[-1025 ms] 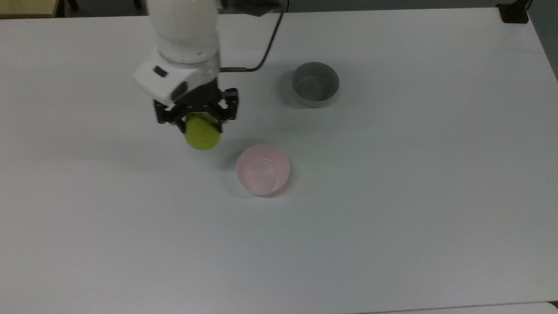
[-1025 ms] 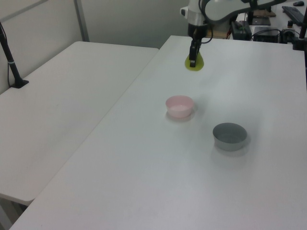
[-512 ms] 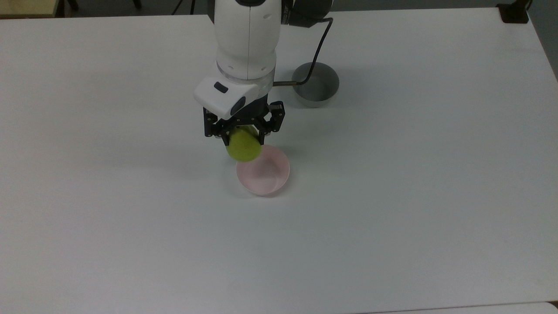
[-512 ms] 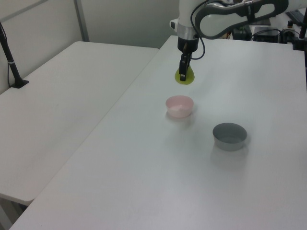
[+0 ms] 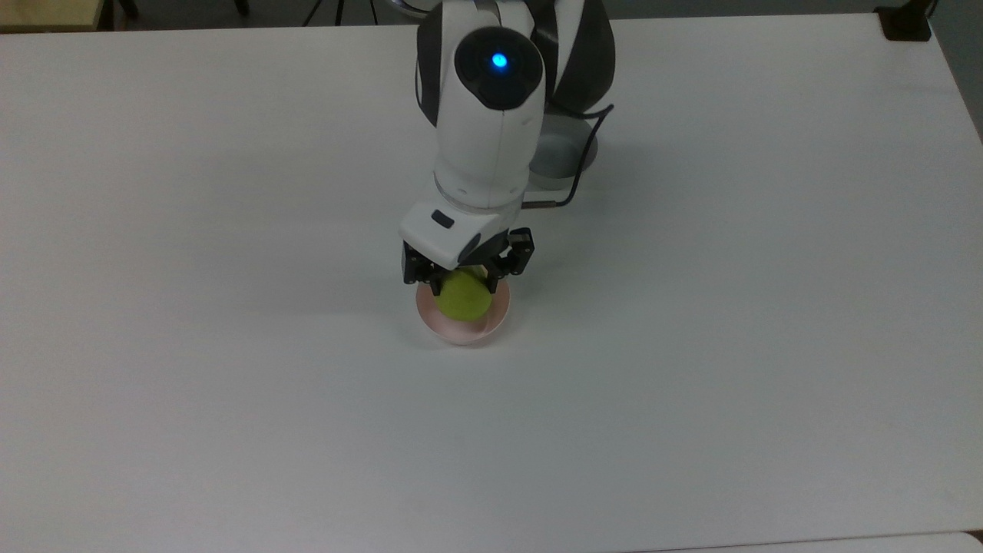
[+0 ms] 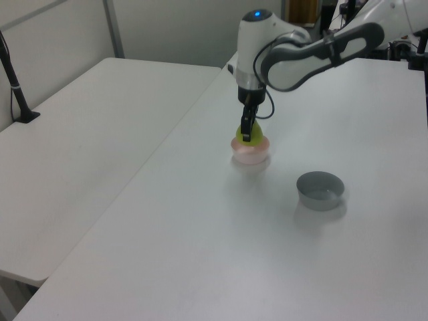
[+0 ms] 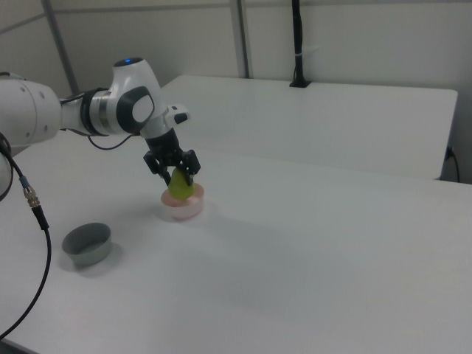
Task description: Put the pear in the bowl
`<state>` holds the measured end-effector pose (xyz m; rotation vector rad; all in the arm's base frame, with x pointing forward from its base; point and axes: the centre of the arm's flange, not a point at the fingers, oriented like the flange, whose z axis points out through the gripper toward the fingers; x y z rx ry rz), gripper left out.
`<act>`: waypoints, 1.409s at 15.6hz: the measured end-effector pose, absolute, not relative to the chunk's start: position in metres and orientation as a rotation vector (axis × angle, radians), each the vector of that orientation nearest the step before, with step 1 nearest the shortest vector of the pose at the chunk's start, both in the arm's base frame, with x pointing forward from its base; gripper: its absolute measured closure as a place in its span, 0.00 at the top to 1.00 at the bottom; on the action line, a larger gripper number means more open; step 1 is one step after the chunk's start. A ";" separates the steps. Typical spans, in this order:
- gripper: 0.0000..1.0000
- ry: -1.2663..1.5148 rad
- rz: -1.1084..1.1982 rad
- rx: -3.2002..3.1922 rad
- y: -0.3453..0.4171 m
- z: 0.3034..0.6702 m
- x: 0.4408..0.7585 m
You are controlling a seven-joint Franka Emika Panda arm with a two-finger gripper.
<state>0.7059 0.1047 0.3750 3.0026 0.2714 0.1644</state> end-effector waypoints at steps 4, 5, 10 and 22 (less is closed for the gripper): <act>0.71 0.277 0.135 2.995 0.110 0.348 0.708; 0.78 0.277 0.132 2.994 0.110 0.347 0.708; 1.00 0.266 0.170 2.992 0.106 0.362 0.711; 1.00 -0.009 0.034 3.089 -0.022 0.555 0.622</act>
